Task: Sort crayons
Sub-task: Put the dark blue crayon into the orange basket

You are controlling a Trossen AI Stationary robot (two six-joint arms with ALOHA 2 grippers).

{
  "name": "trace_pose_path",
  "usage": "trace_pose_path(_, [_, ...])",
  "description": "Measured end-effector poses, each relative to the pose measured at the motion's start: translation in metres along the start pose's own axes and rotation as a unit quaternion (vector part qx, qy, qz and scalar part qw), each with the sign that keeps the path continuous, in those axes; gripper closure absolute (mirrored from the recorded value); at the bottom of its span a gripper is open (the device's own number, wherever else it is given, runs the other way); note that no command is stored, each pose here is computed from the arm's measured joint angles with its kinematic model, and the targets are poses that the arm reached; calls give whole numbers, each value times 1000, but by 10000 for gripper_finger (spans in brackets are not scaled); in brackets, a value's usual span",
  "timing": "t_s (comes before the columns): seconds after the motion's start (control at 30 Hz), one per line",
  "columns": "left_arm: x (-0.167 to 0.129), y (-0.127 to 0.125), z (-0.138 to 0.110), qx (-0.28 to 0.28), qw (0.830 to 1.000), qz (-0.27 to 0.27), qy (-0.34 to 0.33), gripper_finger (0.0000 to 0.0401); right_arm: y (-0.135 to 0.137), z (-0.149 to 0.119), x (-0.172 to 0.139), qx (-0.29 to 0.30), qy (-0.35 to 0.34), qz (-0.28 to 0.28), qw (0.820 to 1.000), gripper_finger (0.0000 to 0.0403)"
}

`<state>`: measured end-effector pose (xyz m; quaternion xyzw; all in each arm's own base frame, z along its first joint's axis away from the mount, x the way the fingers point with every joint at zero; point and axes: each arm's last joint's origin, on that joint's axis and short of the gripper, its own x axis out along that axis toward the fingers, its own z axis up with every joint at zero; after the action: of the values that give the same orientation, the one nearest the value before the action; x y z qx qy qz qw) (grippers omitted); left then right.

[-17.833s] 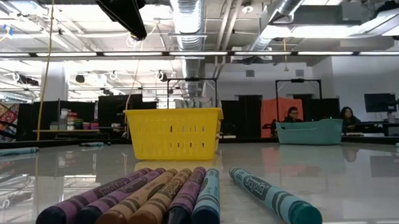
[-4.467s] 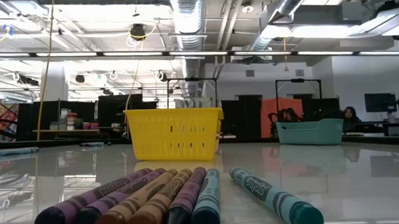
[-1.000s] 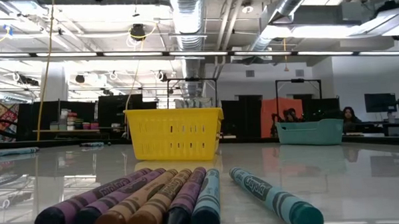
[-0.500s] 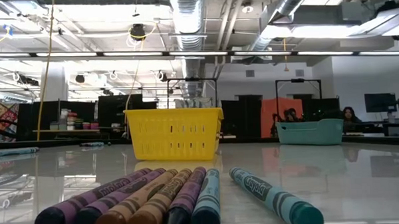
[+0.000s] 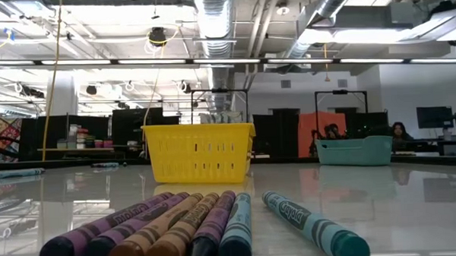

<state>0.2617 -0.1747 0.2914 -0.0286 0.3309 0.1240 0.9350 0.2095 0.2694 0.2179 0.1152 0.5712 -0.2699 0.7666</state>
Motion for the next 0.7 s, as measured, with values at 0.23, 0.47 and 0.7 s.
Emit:
trace_pose_path(0.23, [11, -4, -8, -7, 999, -18, -25, 266, -6, 21, -14, -25, -50, -32, 998, 403])
trace_pose_path(0.47, [23, -8, -11, -6, 994, -32, -105, 266, -13, 46, -28, -56, -108, -65, 990, 403])
trace_pose_path(0.7, [40, -3, -24, -24, 979, -33, -199, 266, -18, 71, -44, -84, -167, -86, 979, 403])
